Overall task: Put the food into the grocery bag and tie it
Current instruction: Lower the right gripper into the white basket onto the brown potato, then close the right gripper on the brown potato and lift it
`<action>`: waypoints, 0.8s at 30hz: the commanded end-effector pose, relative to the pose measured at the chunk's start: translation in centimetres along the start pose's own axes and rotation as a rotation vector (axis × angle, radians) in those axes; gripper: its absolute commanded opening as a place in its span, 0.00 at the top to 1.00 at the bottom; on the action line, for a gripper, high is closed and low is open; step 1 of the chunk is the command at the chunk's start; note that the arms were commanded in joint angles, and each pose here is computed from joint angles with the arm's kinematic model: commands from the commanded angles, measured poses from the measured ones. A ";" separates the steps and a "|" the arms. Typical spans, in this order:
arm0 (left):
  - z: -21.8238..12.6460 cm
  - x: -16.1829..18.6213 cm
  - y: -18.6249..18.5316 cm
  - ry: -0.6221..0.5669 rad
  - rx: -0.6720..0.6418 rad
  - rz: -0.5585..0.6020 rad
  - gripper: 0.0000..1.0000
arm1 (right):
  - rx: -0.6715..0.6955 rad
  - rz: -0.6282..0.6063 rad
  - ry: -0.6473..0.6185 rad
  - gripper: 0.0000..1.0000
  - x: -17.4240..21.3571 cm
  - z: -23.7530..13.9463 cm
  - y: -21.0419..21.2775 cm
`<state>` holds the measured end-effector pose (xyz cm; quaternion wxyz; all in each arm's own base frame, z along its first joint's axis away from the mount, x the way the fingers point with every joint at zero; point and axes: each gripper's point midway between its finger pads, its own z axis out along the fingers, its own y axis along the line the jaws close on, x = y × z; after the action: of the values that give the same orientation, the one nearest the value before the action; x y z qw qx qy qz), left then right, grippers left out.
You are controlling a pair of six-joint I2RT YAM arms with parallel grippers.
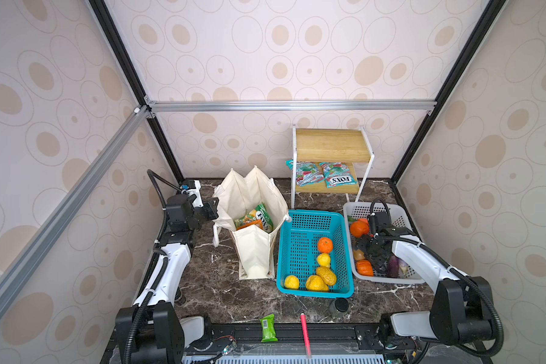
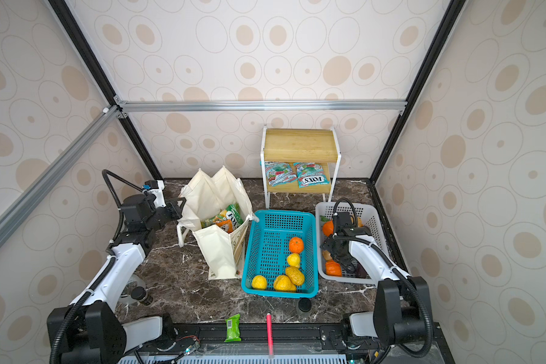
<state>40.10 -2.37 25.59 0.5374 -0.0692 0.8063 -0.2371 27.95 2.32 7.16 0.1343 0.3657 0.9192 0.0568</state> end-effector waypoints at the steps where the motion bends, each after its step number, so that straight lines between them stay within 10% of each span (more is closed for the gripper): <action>1: -0.2 -0.2 -0.7 -0.006 0.034 0.000 1.00 | 0.002 -0.012 -0.020 0.22 -0.8 0.0 0.3; 24: 0.0 0.0 -0.4 0.003 0.029 -0.001 1.00 | 0.013 -0.040 0.003 0.28 -0.5 3.0 0.1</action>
<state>40.10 -2.37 25.59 0.5375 -0.0693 0.8063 -0.2370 29.82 2.10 5.26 0.1435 0.3475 0.9251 0.0536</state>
